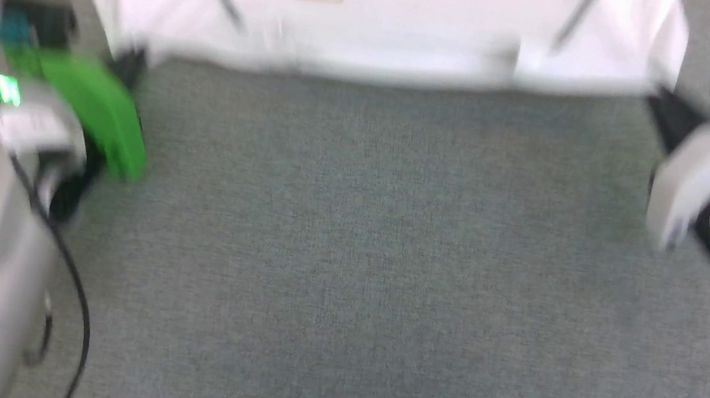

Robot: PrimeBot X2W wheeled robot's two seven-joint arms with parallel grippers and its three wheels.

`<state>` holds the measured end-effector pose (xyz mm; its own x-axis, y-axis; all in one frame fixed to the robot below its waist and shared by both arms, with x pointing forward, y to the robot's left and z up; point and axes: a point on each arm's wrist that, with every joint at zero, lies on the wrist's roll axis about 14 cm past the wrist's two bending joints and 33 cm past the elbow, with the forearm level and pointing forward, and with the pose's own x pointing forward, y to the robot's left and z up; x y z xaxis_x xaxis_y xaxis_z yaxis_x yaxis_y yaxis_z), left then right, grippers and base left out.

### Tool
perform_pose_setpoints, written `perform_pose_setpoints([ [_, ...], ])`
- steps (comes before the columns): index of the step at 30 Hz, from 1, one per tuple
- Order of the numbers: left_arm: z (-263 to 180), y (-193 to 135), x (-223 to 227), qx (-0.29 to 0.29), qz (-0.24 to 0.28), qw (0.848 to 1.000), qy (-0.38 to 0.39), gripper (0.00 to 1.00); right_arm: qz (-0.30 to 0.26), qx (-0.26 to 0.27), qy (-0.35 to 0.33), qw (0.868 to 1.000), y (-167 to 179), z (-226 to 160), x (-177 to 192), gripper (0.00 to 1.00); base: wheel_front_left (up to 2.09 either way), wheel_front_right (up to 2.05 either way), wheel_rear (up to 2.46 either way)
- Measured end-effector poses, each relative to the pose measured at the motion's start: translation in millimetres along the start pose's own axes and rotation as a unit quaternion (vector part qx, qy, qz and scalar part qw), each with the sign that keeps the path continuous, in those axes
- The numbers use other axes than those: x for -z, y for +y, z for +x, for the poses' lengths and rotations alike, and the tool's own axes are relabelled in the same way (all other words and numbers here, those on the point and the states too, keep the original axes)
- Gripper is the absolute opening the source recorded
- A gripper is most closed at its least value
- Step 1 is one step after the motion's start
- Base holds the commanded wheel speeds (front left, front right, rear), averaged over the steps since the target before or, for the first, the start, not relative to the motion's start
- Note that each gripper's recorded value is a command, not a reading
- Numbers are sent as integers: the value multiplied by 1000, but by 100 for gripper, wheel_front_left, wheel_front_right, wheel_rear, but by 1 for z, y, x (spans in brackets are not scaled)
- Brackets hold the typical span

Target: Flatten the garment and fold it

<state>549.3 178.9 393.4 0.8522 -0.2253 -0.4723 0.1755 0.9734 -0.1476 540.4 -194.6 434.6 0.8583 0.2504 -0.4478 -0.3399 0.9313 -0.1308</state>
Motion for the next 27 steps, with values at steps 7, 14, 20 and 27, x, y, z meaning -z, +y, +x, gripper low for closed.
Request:
perform_pose_setpoints([
  [7, -70, -27, 55, 27, -64, 996, 56, 0, 56, 11, 71, 996, 10, -76, 50, 0, 0, 0, 0],
  [14, -138, -48, 99, 23, -109, 987, 117, 0, 124, 44, 106, 986, 27, -143, 81, 0, 0, 0, 0],
  [20, -185, -53, 133, 5, -148, 975, 167, 0, 177, 64, 132, 973, 46, -177, 103, 0, 0, 0, 0],
  [27, -213, -47, 156, -27, -169, 963, 208, 0, 235, 51, 244, 939, 84, -203, 154, 0, 0, 0, 0],
])
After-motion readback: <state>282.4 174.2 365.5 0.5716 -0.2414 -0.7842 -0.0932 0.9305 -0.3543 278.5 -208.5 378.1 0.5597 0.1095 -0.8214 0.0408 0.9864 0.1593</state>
